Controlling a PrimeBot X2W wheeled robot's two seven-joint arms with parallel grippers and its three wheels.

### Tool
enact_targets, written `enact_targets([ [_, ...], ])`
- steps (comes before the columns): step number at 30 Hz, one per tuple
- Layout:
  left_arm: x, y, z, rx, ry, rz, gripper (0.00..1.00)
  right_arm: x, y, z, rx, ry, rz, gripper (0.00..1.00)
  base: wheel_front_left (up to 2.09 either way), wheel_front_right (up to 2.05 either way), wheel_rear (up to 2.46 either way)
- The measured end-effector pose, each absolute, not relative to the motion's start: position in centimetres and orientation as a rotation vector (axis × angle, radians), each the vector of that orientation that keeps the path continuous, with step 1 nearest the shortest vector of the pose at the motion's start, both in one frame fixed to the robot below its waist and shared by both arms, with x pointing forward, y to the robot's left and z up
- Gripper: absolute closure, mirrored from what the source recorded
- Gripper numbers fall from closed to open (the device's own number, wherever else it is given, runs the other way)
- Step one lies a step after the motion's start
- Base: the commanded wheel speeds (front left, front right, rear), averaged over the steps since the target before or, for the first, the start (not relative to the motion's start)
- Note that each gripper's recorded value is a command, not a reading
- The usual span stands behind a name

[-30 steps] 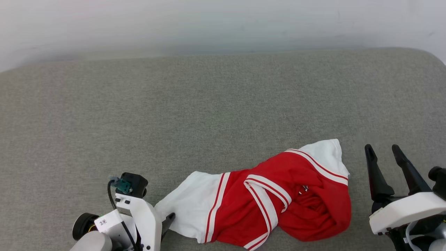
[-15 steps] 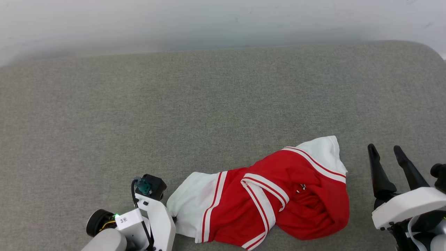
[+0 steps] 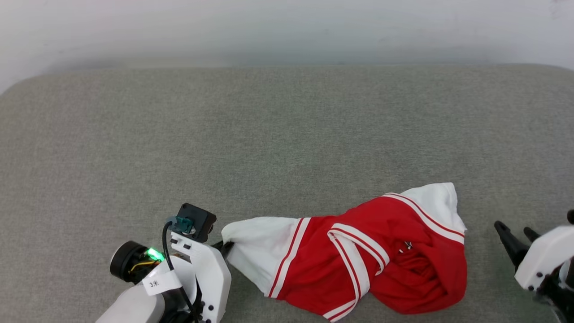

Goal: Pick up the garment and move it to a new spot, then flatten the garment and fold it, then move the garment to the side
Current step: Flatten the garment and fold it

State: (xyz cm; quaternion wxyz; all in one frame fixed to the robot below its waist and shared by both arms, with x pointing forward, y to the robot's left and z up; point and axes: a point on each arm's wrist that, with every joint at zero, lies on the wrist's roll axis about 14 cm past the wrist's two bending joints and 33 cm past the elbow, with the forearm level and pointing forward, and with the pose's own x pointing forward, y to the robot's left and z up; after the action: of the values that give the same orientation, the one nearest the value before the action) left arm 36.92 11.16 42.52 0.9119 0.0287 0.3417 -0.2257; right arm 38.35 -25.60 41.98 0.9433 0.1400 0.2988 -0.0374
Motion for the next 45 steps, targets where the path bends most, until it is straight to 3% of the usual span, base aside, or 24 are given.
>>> enact_targets([
  [13, 39.1, 11.4, 43.5, 0.036, 0.621, -0.445, 1.0, 45.5, -19.1, 40.3, 0.154, 0.792, 0.201, 0.0, 0.0, 0.0, 0.0],
  [23, 39.4, 11.7, 42.6, 0.013, 0.633, -0.43, 1.0, 44.5, -17.1, 36.0, 0.058, 1.032, 0.31, 0.0, 0.0, 0.0, 0.0],
  [24, 39.4, 11.8, 42.4, 0.011, 0.634, -0.427, 1.0, 44.4, -17.1, 35.6, 0.05, 1.056, 0.313, 0.16, 0.0, 0.0, 0.0],
  [25, 39.5, 11.8, 42.3, 0.007, 0.636, -0.422, 1.0, 44.2, -17.0, 35.4, 0.058, 1.076, 0.317, 0.67, 0.0, 0.0, 0.0],
  [26, 39.6, 11.9, 42.3, 0.001, 0.633, -0.415, 1.0, 44.1, -16.9, 35.3, 0.062, 1.09, 0.322, 1.0, 0.0, 0.0, 0.0],
  [32, 40.4, 12.8, 43.5, -0.018, 0.572, -0.369, 1.0, 44.7, -17.4, 36.2, 0.073, 1.045, 0.319, 1.0, 0.0, 0.0, 0.0],
  [45, 45.4, 16.1, 52.9, -0.043, 0.266, -0.251, 1.0, 49.8, -21.7, 48.0, 0.059, 0.647, 0.208, 1.0, 0.0, 0.0, 0.0],
])
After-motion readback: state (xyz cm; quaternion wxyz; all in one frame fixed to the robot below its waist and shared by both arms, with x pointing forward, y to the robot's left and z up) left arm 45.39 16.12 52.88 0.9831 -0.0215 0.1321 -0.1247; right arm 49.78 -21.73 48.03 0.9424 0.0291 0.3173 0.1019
